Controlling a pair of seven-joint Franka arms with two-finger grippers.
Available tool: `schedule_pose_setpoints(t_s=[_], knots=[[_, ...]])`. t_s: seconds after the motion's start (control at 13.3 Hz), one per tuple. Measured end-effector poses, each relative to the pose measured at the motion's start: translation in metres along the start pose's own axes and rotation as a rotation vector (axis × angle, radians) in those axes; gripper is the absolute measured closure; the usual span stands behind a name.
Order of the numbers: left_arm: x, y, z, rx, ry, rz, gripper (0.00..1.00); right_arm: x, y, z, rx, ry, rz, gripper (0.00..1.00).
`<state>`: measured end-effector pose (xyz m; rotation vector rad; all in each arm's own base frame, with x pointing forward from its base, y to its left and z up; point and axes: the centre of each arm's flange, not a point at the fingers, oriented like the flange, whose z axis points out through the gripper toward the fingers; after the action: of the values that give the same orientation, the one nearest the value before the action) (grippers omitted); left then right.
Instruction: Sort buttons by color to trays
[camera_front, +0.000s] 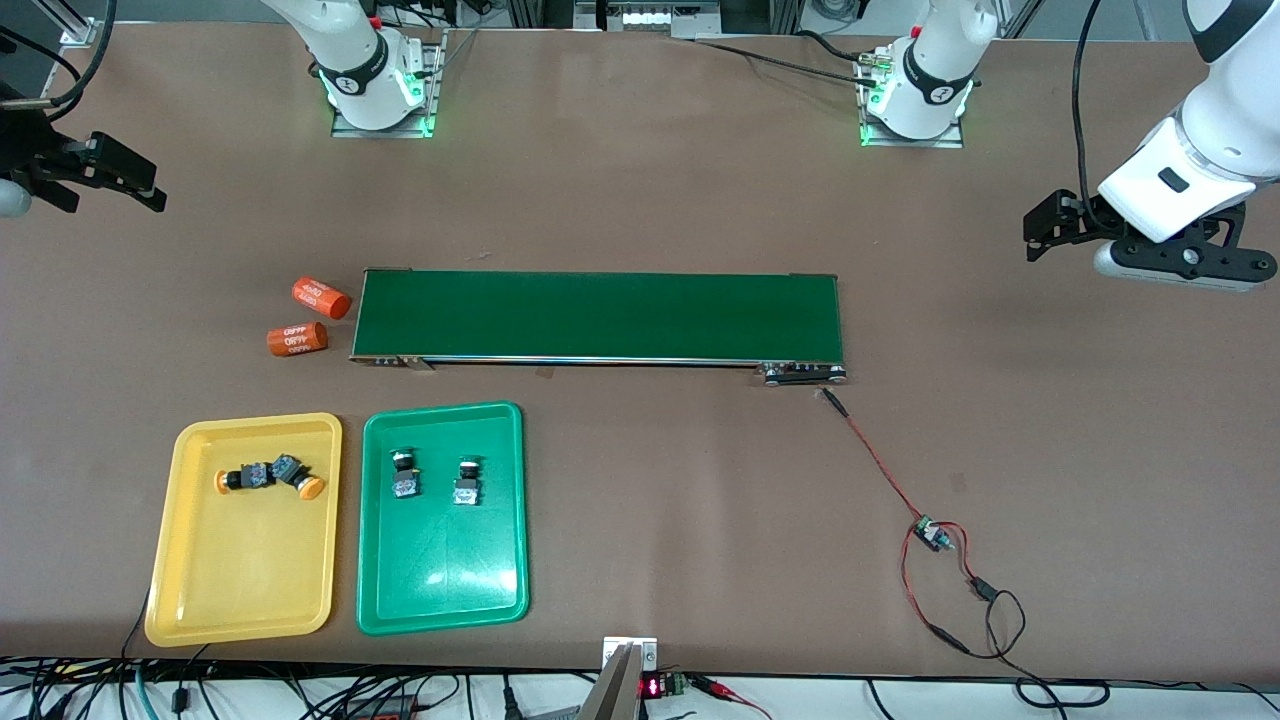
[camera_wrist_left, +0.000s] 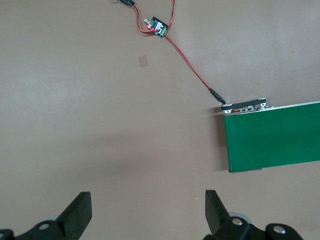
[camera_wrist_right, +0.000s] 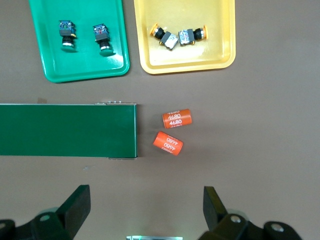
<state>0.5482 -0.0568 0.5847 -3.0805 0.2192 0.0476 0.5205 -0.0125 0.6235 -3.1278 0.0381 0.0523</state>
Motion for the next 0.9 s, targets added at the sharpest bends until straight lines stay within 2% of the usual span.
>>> schedule_pose_setpoints(t_s=[0.9], knots=[[0.0, 0.0006, 0.0, 0.0, 0.0, 0.001, 0.0, -0.002, -0.0014, 0.0016, -0.014, -0.018, -0.023, 0.0]])
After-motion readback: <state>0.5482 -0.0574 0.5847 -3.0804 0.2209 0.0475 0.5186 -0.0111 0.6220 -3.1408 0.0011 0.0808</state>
